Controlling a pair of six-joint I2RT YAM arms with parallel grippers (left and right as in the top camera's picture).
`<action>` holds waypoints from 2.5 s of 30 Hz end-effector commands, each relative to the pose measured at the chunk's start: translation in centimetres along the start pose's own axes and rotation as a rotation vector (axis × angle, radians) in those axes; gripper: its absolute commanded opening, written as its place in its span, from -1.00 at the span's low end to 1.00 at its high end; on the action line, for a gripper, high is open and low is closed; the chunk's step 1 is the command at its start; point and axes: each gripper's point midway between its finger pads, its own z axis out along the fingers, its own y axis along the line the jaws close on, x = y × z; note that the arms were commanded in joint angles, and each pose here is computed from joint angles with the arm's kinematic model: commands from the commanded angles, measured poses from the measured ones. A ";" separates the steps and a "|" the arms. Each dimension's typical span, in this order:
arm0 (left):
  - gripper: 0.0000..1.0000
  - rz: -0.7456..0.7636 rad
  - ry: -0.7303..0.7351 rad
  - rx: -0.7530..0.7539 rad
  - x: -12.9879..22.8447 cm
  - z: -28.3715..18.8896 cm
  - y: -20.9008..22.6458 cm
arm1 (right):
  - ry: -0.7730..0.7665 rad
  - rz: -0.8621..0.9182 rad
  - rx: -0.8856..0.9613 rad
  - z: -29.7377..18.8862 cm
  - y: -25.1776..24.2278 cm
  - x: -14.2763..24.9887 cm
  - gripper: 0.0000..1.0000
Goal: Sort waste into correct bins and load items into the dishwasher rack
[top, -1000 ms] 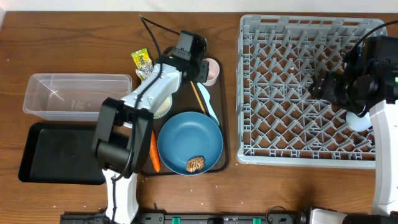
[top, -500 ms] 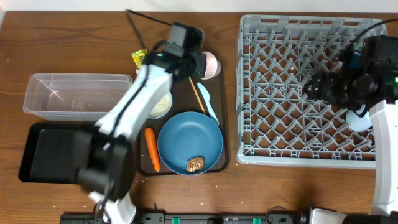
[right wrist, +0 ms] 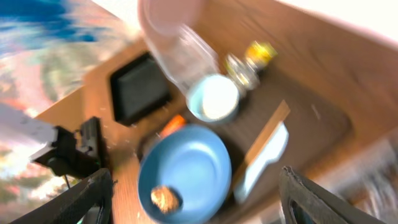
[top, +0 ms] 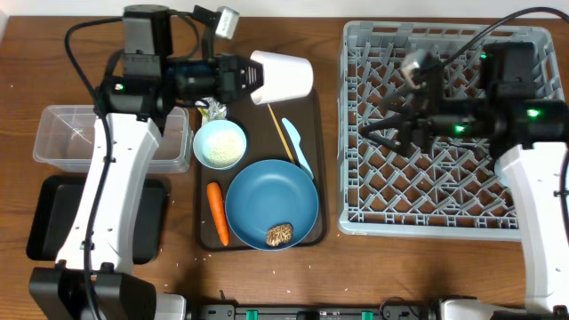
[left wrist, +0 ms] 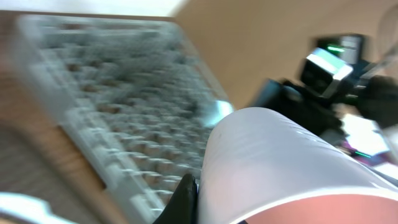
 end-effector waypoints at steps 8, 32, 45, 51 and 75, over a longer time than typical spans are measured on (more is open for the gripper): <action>-0.88 -0.016 0.060 0.290 0.8 -0.8 -5.0 | -0.089 -0.321 -0.288 5.1 8.1 -3.6 0.55; -0.88 -0.037 0.064 0.291 0.8 -0.8 -5.1 | -0.211 -0.495 -0.140 7.7 8.4 -8.9 0.45; -0.88 -0.021 0.062 0.292 0.7 -0.8 -5.1 | -0.256 -0.535 -0.168 7.0 9.6 -9.9 0.43; -0.48 -0.024 0.061 0.291 0.7 -0.8 -5.1 | -0.251 -0.510 -0.168 7.0 9.5 -9.8 0.29; -0.48 -0.166 0.026 -0.073 1.3 -0.1 1.2 | 0.013 -0.073 0.314 5.0 0.3 -3.8 0.48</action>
